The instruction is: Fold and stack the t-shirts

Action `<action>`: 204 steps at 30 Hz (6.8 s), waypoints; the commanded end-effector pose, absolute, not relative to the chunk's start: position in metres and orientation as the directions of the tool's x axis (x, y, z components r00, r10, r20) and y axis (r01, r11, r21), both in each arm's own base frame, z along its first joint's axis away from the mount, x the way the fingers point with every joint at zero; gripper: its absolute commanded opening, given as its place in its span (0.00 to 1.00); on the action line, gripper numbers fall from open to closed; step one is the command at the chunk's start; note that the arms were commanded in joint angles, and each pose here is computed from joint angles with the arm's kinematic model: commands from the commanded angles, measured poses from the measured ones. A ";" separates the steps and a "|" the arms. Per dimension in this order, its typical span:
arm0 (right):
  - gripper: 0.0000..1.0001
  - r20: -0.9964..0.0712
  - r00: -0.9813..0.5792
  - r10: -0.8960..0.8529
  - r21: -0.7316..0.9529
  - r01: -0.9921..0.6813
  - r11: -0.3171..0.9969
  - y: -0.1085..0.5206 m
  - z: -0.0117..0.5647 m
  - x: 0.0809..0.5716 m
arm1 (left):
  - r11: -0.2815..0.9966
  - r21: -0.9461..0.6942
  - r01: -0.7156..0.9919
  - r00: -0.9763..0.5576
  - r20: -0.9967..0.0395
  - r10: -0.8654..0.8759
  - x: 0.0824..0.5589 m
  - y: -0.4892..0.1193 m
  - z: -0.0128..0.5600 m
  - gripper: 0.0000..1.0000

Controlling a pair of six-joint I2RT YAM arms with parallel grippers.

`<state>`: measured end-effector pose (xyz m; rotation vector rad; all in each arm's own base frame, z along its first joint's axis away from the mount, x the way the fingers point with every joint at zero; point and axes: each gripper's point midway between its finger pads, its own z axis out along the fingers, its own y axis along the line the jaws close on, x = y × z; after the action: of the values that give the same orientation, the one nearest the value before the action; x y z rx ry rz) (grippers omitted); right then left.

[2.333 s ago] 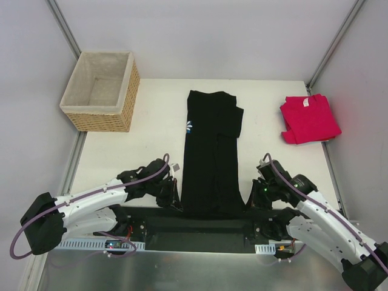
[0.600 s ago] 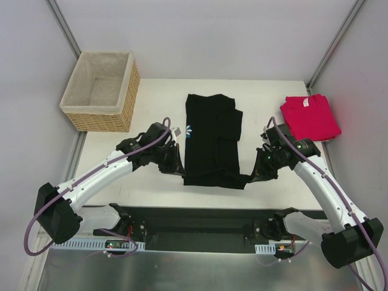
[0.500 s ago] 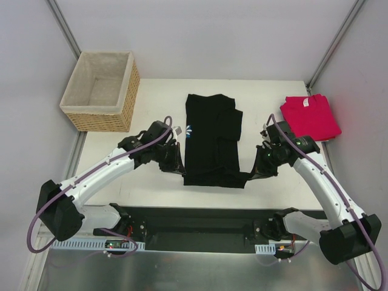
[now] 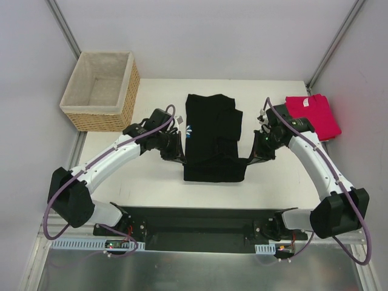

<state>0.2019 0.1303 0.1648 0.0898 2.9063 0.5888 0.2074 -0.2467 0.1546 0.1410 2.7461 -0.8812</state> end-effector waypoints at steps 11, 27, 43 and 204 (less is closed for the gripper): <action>0.01 -0.183 -0.981 0.062 0.415 -0.020 0.910 0.136 0.165 0.260 | 0.806 -0.558 0.197 -0.963 -0.262 0.054 0.249 -0.256 0.157 0.00; 0.01 -0.091 -0.994 0.056 0.433 0.011 0.901 0.147 0.130 0.307 | 0.803 -0.574 0.158 -0.978 -0.201 0.049 0.296 -0.262 0.131 0.00; 0.01 -0.102 -0.994 0.034 0.428 -0.013 0.904 0.135 0.107 0.355 | 0.791 -0.598 0.127 -0.982 -0.186 0.016 0.340 -0.266 0.117 0.00; 0.01 -0.058 -0.976 -0.212 0.090 -0.217 0.972 0.147 0.027 0.246 | 0.904 -0.402 0.142 -0.990 -0.074 0.122 0.213 -0.237 -0.015 0.00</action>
<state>0.2685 0.1531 0.0194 -0.3388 3.0433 0.1877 0.2751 -0.2702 0.0151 0.2158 2.8059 -0.7872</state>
